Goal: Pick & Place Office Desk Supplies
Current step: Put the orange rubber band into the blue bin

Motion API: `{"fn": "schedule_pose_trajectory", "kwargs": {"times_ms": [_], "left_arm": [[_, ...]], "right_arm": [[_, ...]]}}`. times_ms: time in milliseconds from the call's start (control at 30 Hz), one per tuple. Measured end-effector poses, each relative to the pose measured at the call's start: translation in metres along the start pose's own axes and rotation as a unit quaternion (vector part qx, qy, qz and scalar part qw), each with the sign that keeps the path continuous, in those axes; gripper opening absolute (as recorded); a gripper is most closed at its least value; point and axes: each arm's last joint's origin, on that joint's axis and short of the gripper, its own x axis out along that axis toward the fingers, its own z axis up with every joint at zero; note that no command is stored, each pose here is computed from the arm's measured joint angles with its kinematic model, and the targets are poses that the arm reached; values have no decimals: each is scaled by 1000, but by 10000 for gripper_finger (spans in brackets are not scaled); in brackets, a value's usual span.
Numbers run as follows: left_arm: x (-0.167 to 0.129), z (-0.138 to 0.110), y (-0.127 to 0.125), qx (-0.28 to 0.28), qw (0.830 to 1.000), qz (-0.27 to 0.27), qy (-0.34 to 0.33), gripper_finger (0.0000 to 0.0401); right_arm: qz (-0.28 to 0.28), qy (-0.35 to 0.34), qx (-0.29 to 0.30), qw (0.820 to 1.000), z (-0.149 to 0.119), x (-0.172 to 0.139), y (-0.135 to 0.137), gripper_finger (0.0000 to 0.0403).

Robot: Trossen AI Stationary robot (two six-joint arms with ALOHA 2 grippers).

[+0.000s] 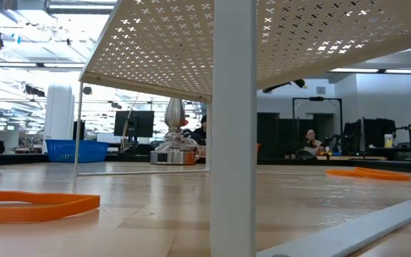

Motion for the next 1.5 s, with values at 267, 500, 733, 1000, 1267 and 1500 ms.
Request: {"fn": "schedule_pose_trajectory", "kwargs": {"times_ms": [267, 500, 733, 1000, 1267, 1500], "left_arm": [[30, 13, 1, 77, 997, -21, -8, 263], [42, 6, 15, 72, 997, -25, 0, 234], [51, -1, 24, 61, 997, -43, -4, 199], [74, -13, 29, 76, 997, -11, -16, 184], [89, -18, 34, 73, 997, 14, -18, 115], [88, -18, 34, 21, 1000, 14, 6, 5]], "right_arm": [[-19, 23, -12, 999, -3, -3, -7, 205], [-29, 20, -19, 999, -4, -3, -6, 205], [-30, 23, -18, 999, -4, -3, -6, 205], [-32, 25, -12, 999, -5, -3, -6, 205], [-32, 27, -12, 999, -5, -3, -6, 205], [-31, 27, -7, 999, -6, -3, -6, 205]]}}
